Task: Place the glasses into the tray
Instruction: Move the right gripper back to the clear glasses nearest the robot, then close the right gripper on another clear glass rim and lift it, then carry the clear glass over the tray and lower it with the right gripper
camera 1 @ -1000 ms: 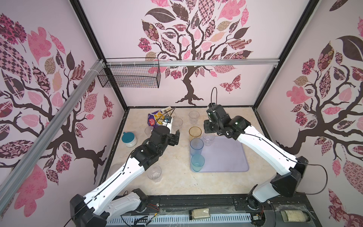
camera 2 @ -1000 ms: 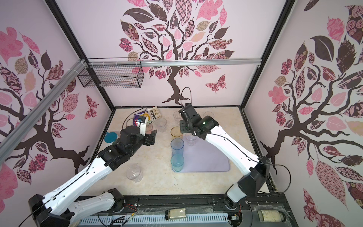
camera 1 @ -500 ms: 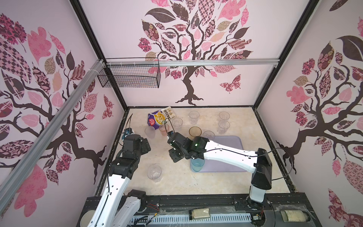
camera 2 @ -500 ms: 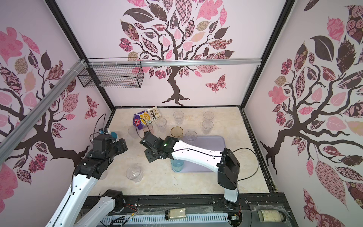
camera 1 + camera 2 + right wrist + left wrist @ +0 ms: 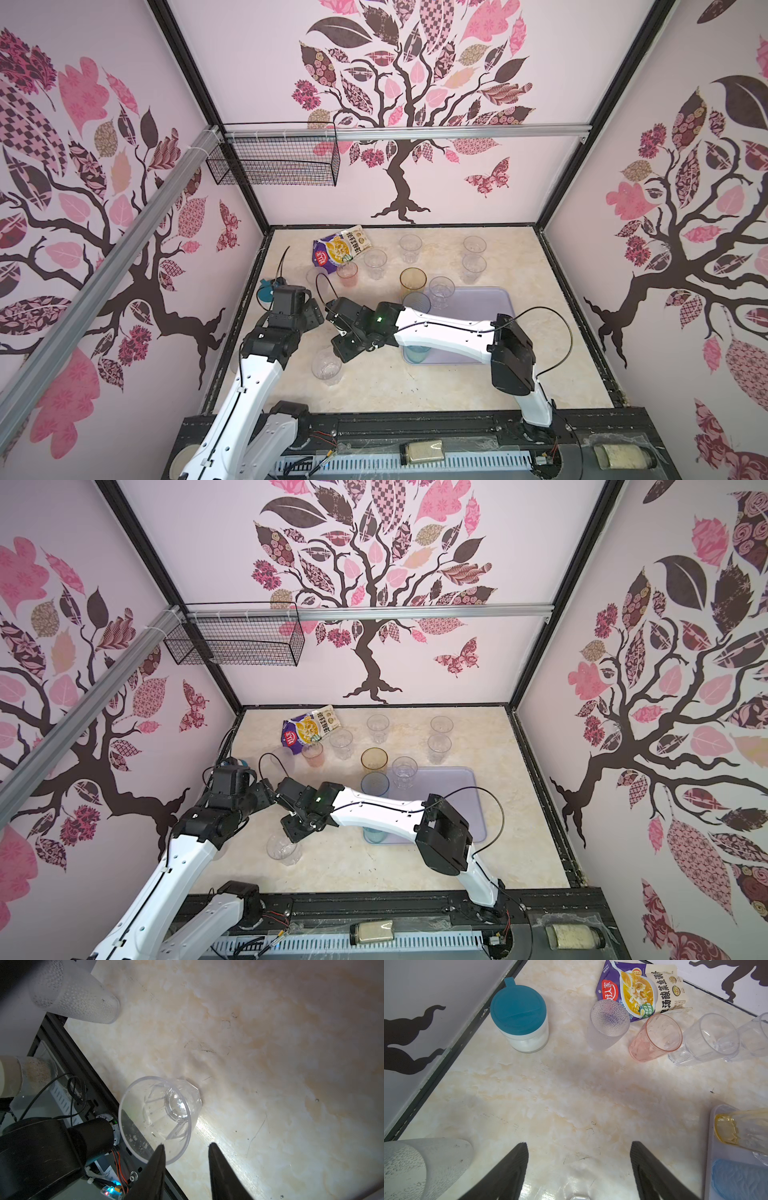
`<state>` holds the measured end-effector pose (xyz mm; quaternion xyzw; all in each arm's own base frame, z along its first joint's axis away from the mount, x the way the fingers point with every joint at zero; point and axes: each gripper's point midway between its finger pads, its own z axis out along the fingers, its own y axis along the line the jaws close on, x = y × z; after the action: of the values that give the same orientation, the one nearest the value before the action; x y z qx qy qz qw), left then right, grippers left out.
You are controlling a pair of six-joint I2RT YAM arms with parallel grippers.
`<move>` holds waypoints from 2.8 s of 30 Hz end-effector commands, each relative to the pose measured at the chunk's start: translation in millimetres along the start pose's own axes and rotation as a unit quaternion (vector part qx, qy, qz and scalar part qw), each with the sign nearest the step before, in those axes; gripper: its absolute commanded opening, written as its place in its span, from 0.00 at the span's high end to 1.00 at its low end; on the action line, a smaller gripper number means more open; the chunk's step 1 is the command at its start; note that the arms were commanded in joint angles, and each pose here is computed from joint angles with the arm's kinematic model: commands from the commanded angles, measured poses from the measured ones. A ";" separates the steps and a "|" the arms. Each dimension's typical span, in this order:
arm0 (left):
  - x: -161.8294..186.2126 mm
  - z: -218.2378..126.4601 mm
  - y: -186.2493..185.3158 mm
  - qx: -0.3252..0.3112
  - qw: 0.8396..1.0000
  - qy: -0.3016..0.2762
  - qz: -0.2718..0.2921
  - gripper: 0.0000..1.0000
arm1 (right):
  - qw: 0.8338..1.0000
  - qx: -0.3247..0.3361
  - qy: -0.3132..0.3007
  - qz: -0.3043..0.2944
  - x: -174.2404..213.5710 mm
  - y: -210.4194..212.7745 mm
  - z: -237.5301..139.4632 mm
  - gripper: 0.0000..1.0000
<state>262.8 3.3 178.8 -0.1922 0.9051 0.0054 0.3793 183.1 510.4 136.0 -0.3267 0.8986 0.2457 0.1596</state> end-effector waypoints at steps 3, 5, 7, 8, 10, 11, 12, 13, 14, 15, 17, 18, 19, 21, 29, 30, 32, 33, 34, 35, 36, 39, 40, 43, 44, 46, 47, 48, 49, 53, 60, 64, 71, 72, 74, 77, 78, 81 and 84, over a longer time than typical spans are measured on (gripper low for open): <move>5.8 6.5 -0.4 0.005 1.000 0.004 0.005 0.18 | 0.999 0.013 0.034 0.000 11.0 -6.7 28.1 0.65; 6.5 7.0 -1.7 0.009 1.000 0.003 0.009 0.18 | 0.999 0.020 0.037 0.000 11.4 -9.1 32.3 0.65; 6.6 7.9 -0.4 0.005 1.000 0.002 0.010 0.18 | 0.999 0.030 0.038 0.000 11.9 -12.9 36.8 0.67; 6.5 8.4 0.6 0.002 1.000 0.002 0.011 0.18 | 0.999 0.032 0.040 0.000 12.4 -13.5 39.4 0.68; 6.3 9.6 0.7 0.000 1.000 0.002 0.012 0.18 | 0.999 0.030 0.044 0.000 13.8 -13.7 43.1 0.71; 6.2 10.2 0.6 0.000 1.000 0.002 0.013 0.18 | 0.998 0.032 0.046 0.001 15.4 -14.3 45.3 0.73; 6.8 10.9 0.6 -0.001 1.000 0.004 0.014 0.18 | 0.998 0.032 0.047 0.002 15.5 -15.1 46.7 0.75; 7.1 11.2 0.4 -0.001 1.000 0.005 0.014 0.18 | 0.998 0.032 0.047 0.003 15.4 -15.1 46.8 0.78; 6.8 11.4 0.6 -0.001 1.000 0.004 0.014 0.18 | 0.998 0.033 0.047 0.003 15.7 -15.4 47.2 0.79; 7.2 11.5 0.8 -0.001 1.000 0.004 0.014 0.18 | 0.998 0.034 0.047 0.004 15.8 -15.7 47.3 0.82; 7.4 11.6 1.0 -0.002 1.000 0.004 0.015 0.18 | 0.998 0.038 0.046 0.005 15.9 -17.0 46.3 0.86; 7.3 11.3 1.8 -0.003 1.000 0.004 0.016 0.18 | 0.998 0.040 0.045 0.006 15.1 -17.6 44.8 0.88; 6.2 10.4 1.9 -0.004 1.000 0.002 0.017 0.18 | 0.998 0.040 0.042 0.005 13.9 -17.0 42.4 0.90; 2.7 7.3 2.6 -0.006 1.000 -0.003 0.020 0.18 | 0.999 0.042 0.032 0.002 9.1 -15.8 34.0 0.93; -41.0 -33.3 -6.1 0.012 0.998 -0.052 0.034 0.18 | 0.998 0.047 -0.029 -0.005 -26.9 -13.4 -38.0 0.97; -47.7 -39.6 -8.3 0.016 0.997 -0.058 0.038 0.19 | 0.998 0.048 -0.036 -0.002 -31.3 -16.2 -47.2 0.97; -62.9 -54.3 -15.0 0.029 0.996 -0.074 0.049 0.19 | 0.997 0.046 -0.059 0.009 -44.1 -25.9 -77.4 0.97; -68.8 -60.0 -18.9 0.035 0.995 -0.081 0.053 0.19 | 0.996 0.046 -0.070 0.014 -49.1 -31.5 -90.6 0.97; -74.4 -65.7 -24.4 0.044 0.993 -0.090 0.061 0.19 | 0.995 0.048 -0.084 0.022 -54.4 -39.5 -104.5 0.97; -80.7 -71.9 -32.6 0.057 0.991 -0.102 0.070 0.19 | 0.994 0.051 -0.097 0.029 -59.2 -47.5 -117.8 0.96; -84.2 -76.4 -41.6 0.070 0.988 -0.113 0.083 0.19 | 0.992 0.054 -0.108 0.036 -62.1 -56.0 -128.9 0.96; -91.7 -90.7 -70.7 0.109 0.975 -0.152 0.117 0.18 | 0.983 0.076 -0.155 0.056 -68.8 -86.4 -167.1 0.96; -92.6 -94.6 -81.7 0.126 0.971 -0.163 0.124 0.18 | 0.980 0.085 -0.167 0.066 -69.3 -98.1 -179.6 0.96; -87.7 -99.9 -111.6 0.165 0.959 -0.175 0.152 0.17 | 0.973 0.105 -0.183 0.092 -64.5 -129.3 -203.4 0.96; -83.6 -99.6 -122.1 0.174 0.955 -0.174 0.165 0.17 | 0.971 0.113 -0.187 0.101 -61.4 -140.4 -210.4 0.96; -75.9 -100.2 -141.0 0.188 0.947 -0.176 0.191 0.17 | 0.966 0.128 -0.194 0.116 -54.8 -159.3 -221.4 0.96; -70.2 -100.7 -151.6 0.196 0.942 -0.176 0.206 0.17 | 0.963 0.134 -0.197 0.124 -51.0 -168.7 -227.0 0.96; -65.5 -102.1 -162.1 0.204 0.937 -0.179 0.219 0.17 | 0.961 0.141 -0.199 0.131 -47.3 -178.1 -232.1 0.96; -60.2 -101.7 -170.2 0.209 0.934 -0.178 0.230 0.16 | 0.959 0.147 -0.199 0.139 -43.1 -187.0 -235.2 0.96; -42.1 -100.9 -200.3 0.233 0.920 -0.177 0.260 0.16 | 0.949 0.175 -0.202 0.167 -24.5 -222.6 -249.9 0.96; -14.1 -84.4 -223.1 0.261 0.908 -0.153 0.290 0.16 | 0.934 0.221 -0.196 0.199 6.9 -266.7 -262.7 0.97; -1.5 -76.8 -225.4 0.270 0.904 -0.140 0.300 0.17 | 0.929 0.252 -0.178 0.203 22.9 -281.4 -261.2 0.97; 15.0 -65.5 -226.0 0.278 0.903 -0.121 0.304 0.17 | 0.931 0.243 -0.174 0.212 30.4 -282.6 -259.1 0.97; 17.1 -62.9 -225.6 0.276 0.904 -0.118 0.306 0.17 | 0.930 0.248 -0.172 0.210 32.2 -284.5 -258.8 0.97; 22.4 -57.6 -223.9 0.272 0.904 -0.113 0.310 0.17 | 0.929 0.260 -0.161 0.209 38.2 -289.8 -255.4 0.97; 31.3 -49.4 -220.6 0.268 0.907 -0.104 0.308 0.16 | 0.927 0.276 -0.140 0.210 49.6 -297.6 -245.8 0.97; 34.2 -46.9 -219.6 0.268 0.909 -0.100 0.304 0.16 | 0.928 0.279 -0.132 0.211 53.5 -299.1 -242.1 0.97; 41.3 -40.6 -216.7 0.266 0.913 -0.091 0.296 0.16 | 0.930 0.273 -0.120 0.214 59.8 -298.9 -235.0 0.97; 47.2 -35.2 -214.1 0.262 0.914 -0.085 0.296 0.16 | 0.934 0.263 -0.101 0.220 67.5 -298.3 -223.6 0.97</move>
<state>284.4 -214.1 210.0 0.2001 0.8520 -0.0942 0.4746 304.8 155.2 188.1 -0.0433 0.9595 0.0547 0.2729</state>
